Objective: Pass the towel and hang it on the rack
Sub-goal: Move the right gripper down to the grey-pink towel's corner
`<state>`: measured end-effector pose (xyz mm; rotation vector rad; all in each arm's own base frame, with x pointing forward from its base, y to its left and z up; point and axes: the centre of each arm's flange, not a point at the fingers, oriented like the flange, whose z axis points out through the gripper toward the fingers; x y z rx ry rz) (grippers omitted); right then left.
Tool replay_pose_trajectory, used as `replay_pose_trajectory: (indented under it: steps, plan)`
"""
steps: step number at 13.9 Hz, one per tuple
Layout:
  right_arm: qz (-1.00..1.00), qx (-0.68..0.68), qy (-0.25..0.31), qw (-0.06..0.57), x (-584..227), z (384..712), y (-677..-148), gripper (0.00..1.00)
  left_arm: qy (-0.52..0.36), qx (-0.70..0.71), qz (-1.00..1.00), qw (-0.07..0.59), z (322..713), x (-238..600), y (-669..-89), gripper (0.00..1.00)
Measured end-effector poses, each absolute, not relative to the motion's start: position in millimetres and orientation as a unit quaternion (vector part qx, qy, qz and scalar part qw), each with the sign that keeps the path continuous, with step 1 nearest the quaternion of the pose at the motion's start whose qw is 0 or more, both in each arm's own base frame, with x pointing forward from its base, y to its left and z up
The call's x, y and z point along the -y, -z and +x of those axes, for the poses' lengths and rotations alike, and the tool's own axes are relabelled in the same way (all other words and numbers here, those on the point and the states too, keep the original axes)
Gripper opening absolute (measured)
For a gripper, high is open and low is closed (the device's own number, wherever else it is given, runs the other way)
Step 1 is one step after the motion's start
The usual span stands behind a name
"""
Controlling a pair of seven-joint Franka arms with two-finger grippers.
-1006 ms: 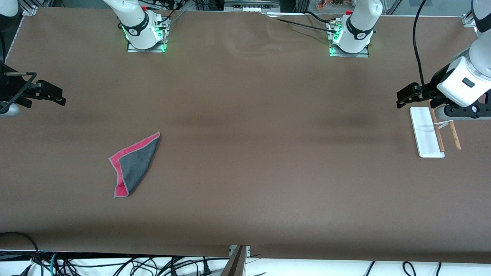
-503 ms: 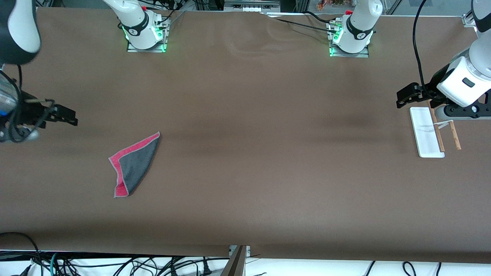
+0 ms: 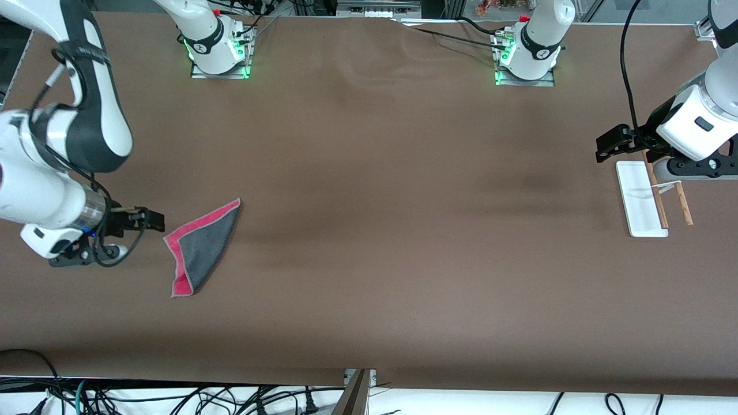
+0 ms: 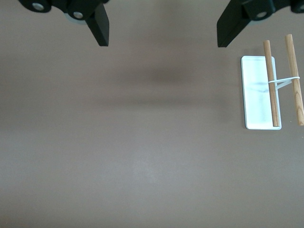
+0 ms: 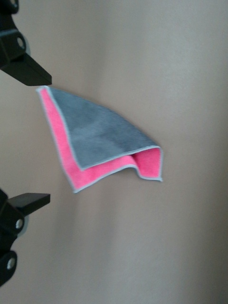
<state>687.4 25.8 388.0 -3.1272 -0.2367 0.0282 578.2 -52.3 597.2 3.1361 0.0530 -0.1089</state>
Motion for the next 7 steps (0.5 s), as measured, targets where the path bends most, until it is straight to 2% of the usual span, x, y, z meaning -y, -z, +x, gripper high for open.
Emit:
replay_pose_trajectory:
  steps: [7]
  plan:
    - [-0.994, 0.094, 0.048, 0.003, -32, 718, -293, 1.00, 0.035, -0.017, 0.999, 0.002, 578, 52, -597, 1.00]
